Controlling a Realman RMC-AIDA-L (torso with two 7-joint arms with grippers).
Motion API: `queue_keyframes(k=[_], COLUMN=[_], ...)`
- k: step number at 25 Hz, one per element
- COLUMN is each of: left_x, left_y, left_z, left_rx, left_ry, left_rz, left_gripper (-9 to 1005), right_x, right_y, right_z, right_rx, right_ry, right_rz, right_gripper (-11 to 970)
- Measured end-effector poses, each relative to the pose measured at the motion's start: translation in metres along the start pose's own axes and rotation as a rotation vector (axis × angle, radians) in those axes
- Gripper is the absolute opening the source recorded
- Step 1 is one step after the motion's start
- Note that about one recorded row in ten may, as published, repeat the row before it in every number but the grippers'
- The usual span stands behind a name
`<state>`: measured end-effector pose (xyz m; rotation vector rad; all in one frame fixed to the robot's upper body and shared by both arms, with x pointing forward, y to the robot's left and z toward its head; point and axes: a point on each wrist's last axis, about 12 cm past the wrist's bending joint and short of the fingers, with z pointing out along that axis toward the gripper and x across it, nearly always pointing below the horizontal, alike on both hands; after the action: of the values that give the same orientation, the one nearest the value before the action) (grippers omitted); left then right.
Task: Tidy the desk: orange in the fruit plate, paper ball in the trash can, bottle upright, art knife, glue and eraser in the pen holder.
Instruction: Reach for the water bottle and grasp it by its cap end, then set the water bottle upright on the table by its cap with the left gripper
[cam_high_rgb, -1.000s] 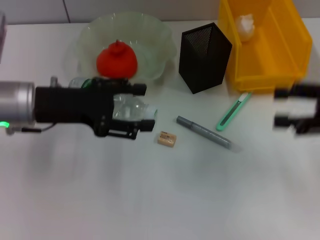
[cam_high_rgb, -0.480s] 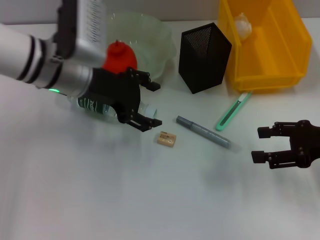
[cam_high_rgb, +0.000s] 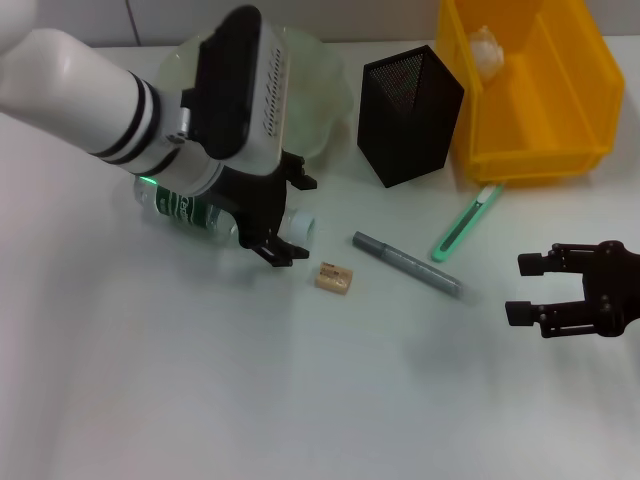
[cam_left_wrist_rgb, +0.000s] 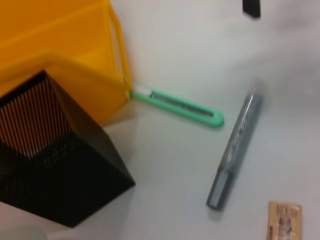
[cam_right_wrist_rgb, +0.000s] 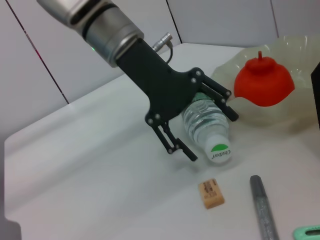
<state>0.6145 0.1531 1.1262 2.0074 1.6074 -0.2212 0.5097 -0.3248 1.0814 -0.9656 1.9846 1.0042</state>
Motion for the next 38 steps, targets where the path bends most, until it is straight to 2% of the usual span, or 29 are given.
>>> queue_keyframes(k=[5,13,24,27,30,34,36,38], left_x=[0.001,-0.005,-0.008,-0.010,-0.013,-0.015,-0.010,-0.007], left_y=[-0.001,-0.008,-0.006,-0.006,-0.007,-0.008,-0.009,-0.009], left_z=[0.007,0.018,0.016,0.014,0.006,-0.017,-0.038,-0.046], left_rx=[-0.010,-0.001,-0.030,-0.036,-0.037,-0.051,-0.077,-0.087], left_ry=[0.067,0.103,0.120,0.115,0.089,0.008,-0.086,-0.119], left_rz=[0.039,0.117,0.145,0.140,0.102,-0.012,-0.111,-0.148], left_gripper=[861,860,557,523,489,443,432,432], right_x=[-0.001,-0.001,-0.002,-0.004,-0.005,-0.008,-0.009,-0.010], right_y=[0.000,0.000,-0.001,-0.001,-0.001,0.000,0.000,0.000], right_z=[-0.002,-0.002,-0.004,-0.005,-0.006,-0.006,-0.006,-0.005], right_rx=[0.005,0.007,0.012,0.012,0.005,-0.009,-0.013,-0.013], right_ry=[-0.001,-0.005,-0.017,-0.025,-0.031,-0.041,-0.044,-0.044], right_rz=[-0.003,0.002,0.011,0.010,0.008,0.003,-0.001,-0.002], right_gripper=[817,817,816,816,816,816,816,816])
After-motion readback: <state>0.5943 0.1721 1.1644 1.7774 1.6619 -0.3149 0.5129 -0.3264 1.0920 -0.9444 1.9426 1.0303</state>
